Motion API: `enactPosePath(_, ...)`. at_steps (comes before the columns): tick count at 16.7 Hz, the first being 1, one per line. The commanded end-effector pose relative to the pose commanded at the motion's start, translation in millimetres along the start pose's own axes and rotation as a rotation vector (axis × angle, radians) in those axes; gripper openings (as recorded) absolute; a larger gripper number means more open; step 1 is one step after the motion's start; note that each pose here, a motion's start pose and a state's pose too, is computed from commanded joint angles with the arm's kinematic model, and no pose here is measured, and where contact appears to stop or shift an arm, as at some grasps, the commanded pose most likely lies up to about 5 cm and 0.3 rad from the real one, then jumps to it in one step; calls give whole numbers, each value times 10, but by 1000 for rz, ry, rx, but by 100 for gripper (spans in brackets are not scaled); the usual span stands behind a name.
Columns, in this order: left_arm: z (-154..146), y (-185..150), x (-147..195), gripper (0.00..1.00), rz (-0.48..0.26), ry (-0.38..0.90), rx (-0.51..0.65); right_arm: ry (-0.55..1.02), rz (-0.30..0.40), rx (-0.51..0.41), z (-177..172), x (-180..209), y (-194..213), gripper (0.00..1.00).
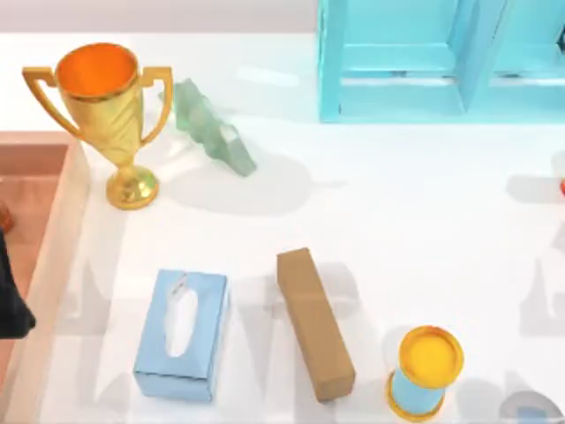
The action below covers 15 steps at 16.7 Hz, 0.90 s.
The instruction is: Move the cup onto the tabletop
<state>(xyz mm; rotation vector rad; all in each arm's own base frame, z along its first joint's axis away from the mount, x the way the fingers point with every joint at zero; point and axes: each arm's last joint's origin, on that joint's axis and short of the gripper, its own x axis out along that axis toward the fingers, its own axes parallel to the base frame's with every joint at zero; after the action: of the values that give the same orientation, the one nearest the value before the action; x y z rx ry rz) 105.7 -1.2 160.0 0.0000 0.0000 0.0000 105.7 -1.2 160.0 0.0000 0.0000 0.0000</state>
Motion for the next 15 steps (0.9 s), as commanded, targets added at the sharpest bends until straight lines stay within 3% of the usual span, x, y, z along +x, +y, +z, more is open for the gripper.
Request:
enactPosePath(4,53,9,2,100,8,33,8,0,0,0,0,0,0,100)
enactPosePath(7,247,40,26,100,32,162,35,0,0,0,0,0,0,100)
enactPosePath(11,606,122,210,100,66,475,73,0,0,0,0,0,0,100)
enactPosePath(15,878,278,622,100,74,866,89,0,0,0,0,0,0,100)
